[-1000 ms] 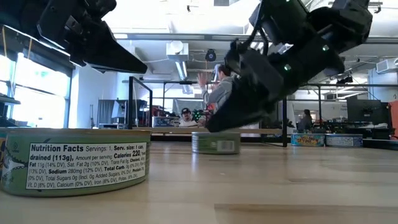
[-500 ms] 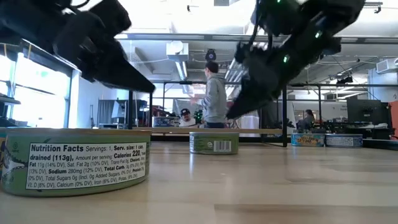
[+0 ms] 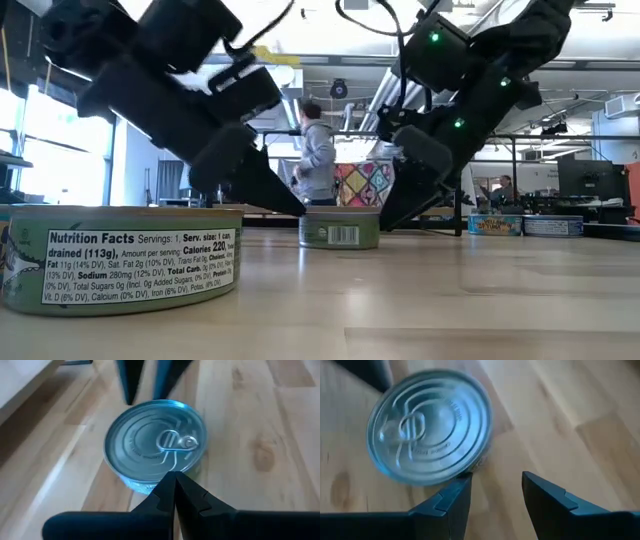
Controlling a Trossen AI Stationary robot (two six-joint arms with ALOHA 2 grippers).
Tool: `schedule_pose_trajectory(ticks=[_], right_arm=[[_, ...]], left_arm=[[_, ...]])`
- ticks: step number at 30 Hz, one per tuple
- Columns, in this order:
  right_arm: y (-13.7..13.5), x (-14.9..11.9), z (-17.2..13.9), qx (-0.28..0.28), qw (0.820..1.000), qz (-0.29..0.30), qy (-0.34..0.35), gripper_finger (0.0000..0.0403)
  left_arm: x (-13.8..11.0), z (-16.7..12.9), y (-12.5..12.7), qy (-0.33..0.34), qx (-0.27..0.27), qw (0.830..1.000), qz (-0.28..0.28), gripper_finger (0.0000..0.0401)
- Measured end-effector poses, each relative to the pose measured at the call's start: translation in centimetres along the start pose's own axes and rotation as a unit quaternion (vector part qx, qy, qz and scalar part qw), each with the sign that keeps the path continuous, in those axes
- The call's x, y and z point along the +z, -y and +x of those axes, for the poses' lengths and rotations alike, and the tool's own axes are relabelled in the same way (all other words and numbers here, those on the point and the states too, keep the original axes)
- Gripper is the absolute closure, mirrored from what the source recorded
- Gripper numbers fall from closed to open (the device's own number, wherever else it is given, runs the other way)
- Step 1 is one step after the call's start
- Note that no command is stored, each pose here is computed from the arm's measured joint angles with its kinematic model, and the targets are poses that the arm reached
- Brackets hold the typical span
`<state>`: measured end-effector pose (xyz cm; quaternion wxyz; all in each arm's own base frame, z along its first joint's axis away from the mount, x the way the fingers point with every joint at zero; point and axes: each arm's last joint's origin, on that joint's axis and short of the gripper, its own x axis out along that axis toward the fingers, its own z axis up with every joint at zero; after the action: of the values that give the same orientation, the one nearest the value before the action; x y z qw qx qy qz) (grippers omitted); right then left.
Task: Stack canned seafood by type on shelf
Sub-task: Put the green tuna can on the shelf
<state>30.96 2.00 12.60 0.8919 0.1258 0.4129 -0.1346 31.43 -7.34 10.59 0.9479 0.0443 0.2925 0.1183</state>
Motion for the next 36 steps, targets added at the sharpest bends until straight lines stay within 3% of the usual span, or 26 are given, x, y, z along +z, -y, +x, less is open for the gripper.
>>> schedule_pose_trajectory(ticks=[7,10,14,17,21,24,29,36], right_arm=[[-2.9,-0.9,-0.7,0.061,0.998,-0.035,0.003,0.0231],[-4.0,-1.2,-0.9,0.086,0.993,-0.081,0.01,0.0231],[-5.6,-1.4,-1.5,0.117,0.981,-0.151,0.041,0.0231],[-6.7,-1.4,-1.9,0.131,0.958,-0.244,0.076,0.0231],[-7.5,-1.8,-2.2,0.081,0.911,-0.389,0.111,0.0231],[-7.0,-1.8,-1.3,0.042,0.883,-0.454,0.112,0.0231],[-5.4,-1.8,1.0,0.018,0.874,-0.476,0.092,0.0256],[-4.4,-1.7,2.7,0.012,0.882,-0.463,0.09,0.0359]], left_arm=[[0.1,-0.8,-1.7,-0.046,0.061,0.997,0.013,0.0401],[0.4,-2.1,-2.4,-0.07,0.101,0.992,0.013,0.0401],[0.6,-3.3,-2.9,-0.089,0.111,0.99,0.015,0.0401],[0.8,-3.9,-2.4,-0.081,0.102,0.991,0.019,0.0401],[0.7,-4.3,-1.4,-0.078,0.087,0.993,0.032,0.0401],[0.6,-4.4,-0.9,-0.073,0.079,0.994,0.036,0.0401],[0.6,-4.6,-0.4,-0.066,0.072,0.994,0.041,0.0401],[0.7,-4.9,0.1,-0.059,0.062,0.994,0.063,0.0401]])
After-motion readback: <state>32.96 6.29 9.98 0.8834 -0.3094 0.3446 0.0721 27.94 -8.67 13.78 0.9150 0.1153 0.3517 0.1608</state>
